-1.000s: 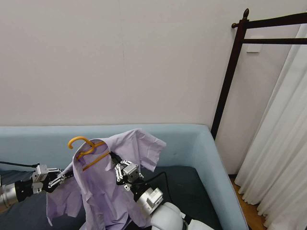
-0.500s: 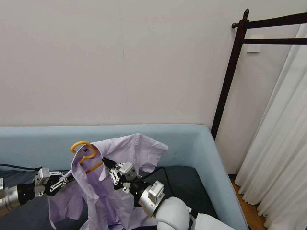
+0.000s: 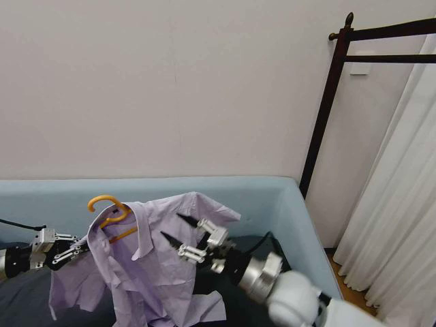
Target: Pick up the clothes from the sofa and hang them on the clothes hanger.
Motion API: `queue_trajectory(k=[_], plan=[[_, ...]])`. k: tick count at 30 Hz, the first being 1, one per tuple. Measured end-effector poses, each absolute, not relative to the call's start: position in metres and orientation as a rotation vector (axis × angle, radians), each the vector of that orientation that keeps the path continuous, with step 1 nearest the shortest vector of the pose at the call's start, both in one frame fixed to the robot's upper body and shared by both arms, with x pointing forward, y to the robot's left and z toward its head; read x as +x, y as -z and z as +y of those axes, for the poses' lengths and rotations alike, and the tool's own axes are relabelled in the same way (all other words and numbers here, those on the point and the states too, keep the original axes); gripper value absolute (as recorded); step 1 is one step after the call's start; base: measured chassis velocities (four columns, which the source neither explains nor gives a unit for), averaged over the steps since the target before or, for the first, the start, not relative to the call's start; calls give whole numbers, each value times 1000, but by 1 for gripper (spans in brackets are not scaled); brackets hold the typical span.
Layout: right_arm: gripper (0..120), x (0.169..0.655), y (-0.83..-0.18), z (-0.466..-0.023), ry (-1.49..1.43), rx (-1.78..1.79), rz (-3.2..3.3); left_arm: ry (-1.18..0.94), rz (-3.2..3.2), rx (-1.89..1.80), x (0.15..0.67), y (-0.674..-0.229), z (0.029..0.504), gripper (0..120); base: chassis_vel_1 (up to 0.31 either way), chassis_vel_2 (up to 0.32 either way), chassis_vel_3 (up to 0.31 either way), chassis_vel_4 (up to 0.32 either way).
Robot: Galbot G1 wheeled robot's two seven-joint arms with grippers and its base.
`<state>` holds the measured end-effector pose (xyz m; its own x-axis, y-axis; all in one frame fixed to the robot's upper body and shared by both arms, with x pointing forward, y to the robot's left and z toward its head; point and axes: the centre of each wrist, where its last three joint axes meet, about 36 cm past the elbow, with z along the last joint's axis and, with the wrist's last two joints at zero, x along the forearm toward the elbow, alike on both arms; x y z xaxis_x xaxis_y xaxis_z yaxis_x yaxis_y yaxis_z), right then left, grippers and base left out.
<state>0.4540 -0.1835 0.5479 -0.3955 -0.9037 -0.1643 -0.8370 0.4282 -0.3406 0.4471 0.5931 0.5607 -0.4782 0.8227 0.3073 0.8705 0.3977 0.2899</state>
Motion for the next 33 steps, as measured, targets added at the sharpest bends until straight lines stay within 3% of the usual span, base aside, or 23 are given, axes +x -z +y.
queue_trajectory(k=[7,17,25,33], plan=[[98,484,-550,-222,534,-1674,2440,682,-2421,-1625,453,-556,581,1,0,0,0,0],[100,497,-529,-203,561,-1839,2439,705,-2341,-1718,462,-536,558,1,0,0,0,0],[77,504,-527,-189,624,-1903,2461,708,-2321,-1748,462,-527,555,1,0,0,0,0],[43,515,-525,-193,656,-1991,2453,734,-2316,-1760,463,-529,559,1,0,0,0,0]])
